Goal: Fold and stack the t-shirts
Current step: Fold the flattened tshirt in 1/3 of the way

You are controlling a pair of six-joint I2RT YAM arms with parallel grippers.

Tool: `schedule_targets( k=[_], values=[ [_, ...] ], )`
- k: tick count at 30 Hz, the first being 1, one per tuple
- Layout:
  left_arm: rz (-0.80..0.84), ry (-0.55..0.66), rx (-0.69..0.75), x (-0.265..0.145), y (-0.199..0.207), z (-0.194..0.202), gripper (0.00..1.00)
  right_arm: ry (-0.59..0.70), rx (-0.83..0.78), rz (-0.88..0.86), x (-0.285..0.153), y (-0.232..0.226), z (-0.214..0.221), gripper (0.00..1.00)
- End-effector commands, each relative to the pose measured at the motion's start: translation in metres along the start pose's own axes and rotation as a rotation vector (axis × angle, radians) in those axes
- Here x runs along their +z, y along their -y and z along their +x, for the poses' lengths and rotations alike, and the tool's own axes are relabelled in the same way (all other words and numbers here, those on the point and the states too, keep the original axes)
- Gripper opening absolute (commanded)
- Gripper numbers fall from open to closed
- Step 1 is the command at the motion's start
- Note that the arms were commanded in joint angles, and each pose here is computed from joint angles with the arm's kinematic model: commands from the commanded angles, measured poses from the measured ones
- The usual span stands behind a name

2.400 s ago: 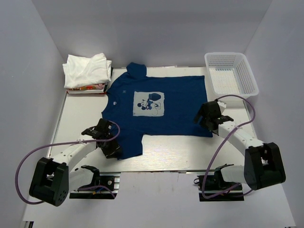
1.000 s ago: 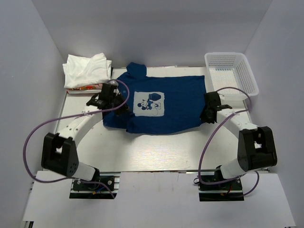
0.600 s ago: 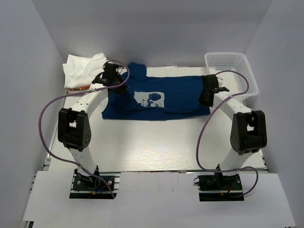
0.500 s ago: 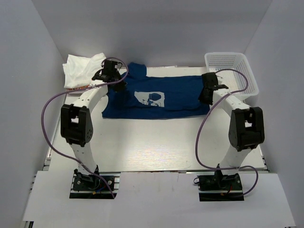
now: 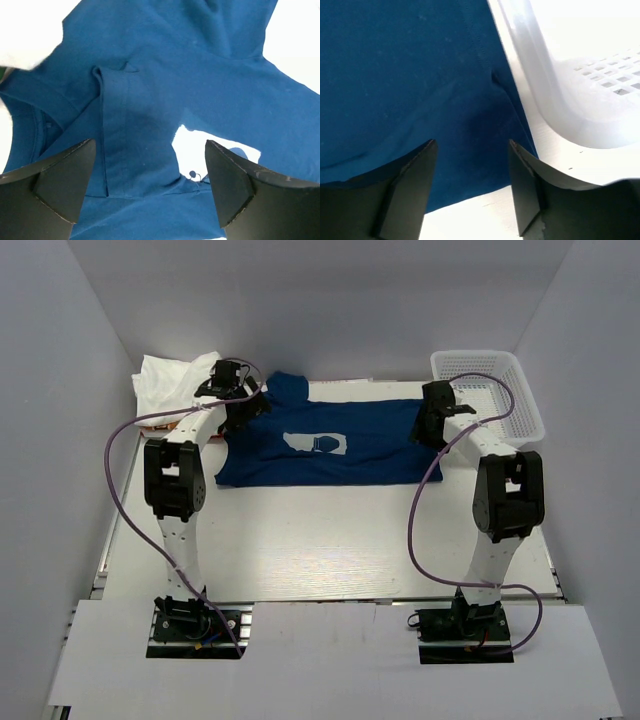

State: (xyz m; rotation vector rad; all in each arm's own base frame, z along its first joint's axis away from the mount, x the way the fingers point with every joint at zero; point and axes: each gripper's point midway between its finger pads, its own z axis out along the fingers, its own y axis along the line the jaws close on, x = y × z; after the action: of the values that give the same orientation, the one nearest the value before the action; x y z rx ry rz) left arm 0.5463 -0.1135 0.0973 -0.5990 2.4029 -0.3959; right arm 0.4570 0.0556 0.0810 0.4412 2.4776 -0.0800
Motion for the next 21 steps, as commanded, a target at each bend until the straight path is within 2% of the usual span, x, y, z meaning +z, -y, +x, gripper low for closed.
schedule_targets(
  k=[1,2,3,8,14,17,21],
  values=[
    [0.099,0.044,0.051,-0.037,0.027,-0.014,1.00,0.065,-0.047,-0.092,-0.028,-0.014,-0.015,0.67],
    [0.100,0.037,0.070,-0.041,0.026,-0.005,1.00,0.078,-0.057,-0.127,-0.033,-0.023,-0.015,0.76],
    [0.099,0.025,0.076,-0.043,0.026,0.003,1.00,0.051,-0.089,-0.177,-0.034,-0.031,-0.004,0.90],
    [0.138,-0.106,0.080,-0.040,0.011,0.058,1.00,0.024,-0.156,-0.271,-0.035,-0.056,0.028,0.90],
    [0.083,-0.157,0.088,-0.023,-0.003,0.083,1.00,-0.043,-0.161,-0.274,-0.015,-0.062,0.051,0.90],
    [0.069,-0.160,0.074,-0.015,-0.005,0.084,1.00,-0.050,-0.156,-0.268,-0.008,-0.060,0.055,0.90],
    [0.093,-0.113,0.067,-0.005,0.003,0.073,0.87,-0.090,-0.169,-0.248,0.004,-0.056,0.070,0.90]
  ],
)
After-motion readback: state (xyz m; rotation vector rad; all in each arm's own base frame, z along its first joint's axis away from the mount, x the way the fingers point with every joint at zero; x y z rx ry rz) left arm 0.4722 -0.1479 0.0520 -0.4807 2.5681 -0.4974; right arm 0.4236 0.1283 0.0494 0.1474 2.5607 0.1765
